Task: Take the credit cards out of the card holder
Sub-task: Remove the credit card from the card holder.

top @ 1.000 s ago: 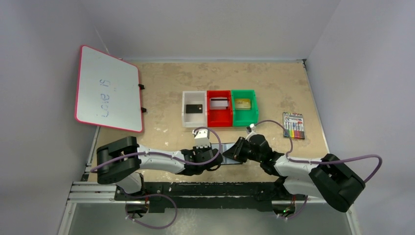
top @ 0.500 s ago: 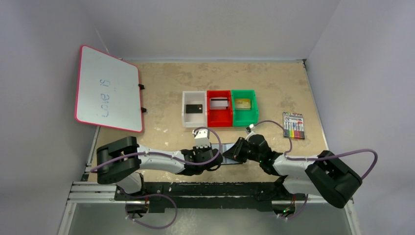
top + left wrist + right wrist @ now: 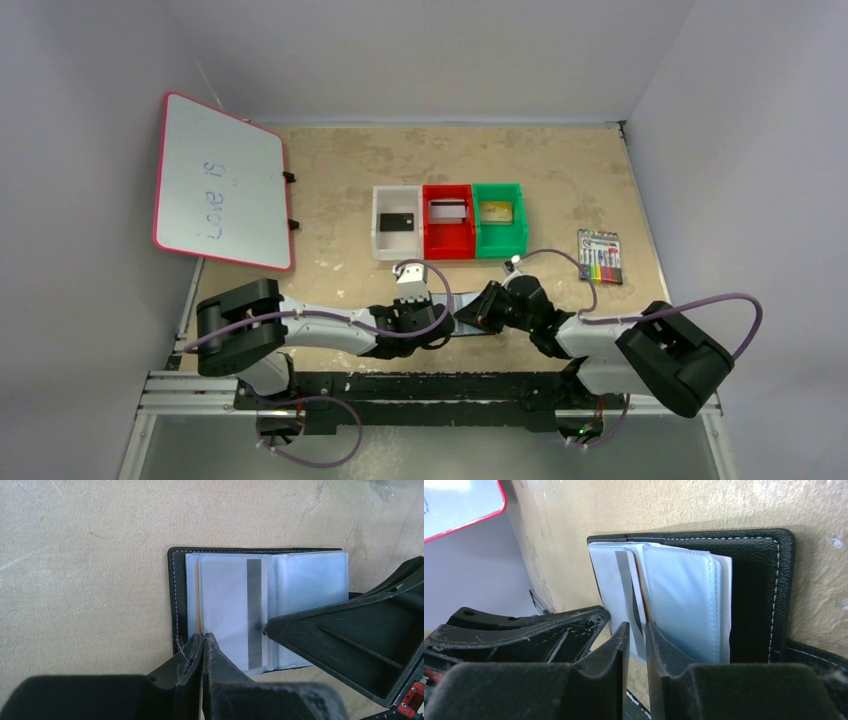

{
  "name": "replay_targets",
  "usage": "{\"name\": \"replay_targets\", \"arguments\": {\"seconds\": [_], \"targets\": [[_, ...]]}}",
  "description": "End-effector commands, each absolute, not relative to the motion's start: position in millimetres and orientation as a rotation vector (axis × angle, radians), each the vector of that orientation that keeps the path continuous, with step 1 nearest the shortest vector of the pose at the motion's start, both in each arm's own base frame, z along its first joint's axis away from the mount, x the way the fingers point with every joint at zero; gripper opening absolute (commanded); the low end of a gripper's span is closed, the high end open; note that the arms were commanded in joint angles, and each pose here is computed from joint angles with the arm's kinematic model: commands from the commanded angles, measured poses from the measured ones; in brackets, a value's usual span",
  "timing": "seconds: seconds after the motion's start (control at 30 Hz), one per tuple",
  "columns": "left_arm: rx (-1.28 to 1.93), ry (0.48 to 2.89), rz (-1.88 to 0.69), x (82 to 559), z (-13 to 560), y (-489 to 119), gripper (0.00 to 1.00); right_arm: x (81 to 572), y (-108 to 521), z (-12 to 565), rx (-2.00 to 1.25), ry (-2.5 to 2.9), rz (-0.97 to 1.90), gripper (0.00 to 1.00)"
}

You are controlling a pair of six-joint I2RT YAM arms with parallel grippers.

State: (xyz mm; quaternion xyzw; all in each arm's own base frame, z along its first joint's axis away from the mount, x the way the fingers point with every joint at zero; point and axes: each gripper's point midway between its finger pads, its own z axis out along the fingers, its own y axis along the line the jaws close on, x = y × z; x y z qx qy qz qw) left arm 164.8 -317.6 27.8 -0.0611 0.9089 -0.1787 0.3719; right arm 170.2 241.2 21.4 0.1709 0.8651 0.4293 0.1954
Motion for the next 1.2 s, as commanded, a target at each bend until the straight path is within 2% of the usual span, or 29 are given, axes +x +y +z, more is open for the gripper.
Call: {"name": "replay_targets", "arguments": {"seconds": [0.0,0.2,0.43,0.53,0.73,0.9,1.0,1.17], "targets": [[-0.128,2.386,-0.488,151.8,17.6,-321.2,0.0,172.2,233.2,8.8,0.57,2.445,1.129,0.21],[-0.126,2.386,-0.489,150.3,16.2,-321.1,0.0,170.1,229.0,11.1,0.574,2.429,1.128,0.22],[-0.122,2.393,-0.504,148.7,14.6,-325.7,0.0,163.7,247.9,18.0,0.481,2.415,1.293,0.15],[-0.118,2.395,-0.503,147.9,14.1,-326.3,0.0,164.3,256.6,29.6,0.426,2.365,1.381,0.14],[-0.123,2.397,-0.498,146.9,13.0,-324.5,0.0,167.5,253.6,26.5,0.449,2.377,1.335,0.2],[-0.116,2.404,-0.496,146.1,9.4,-327.3,0.0,163.5,272.0,65.1,0.253,2.224,1.545,0.09],[-0.109,2.408,-0.489,146.2,7.7,-329.5,0.0,163.8,273.4,70.4,0.231,2.199,1.562,0.06],[-0.11,2.404,-0.478,147.4,9.2,-328.7,0.0,164.4,270.4,66.4,0.244,2.213,1.531,0.14]]}}
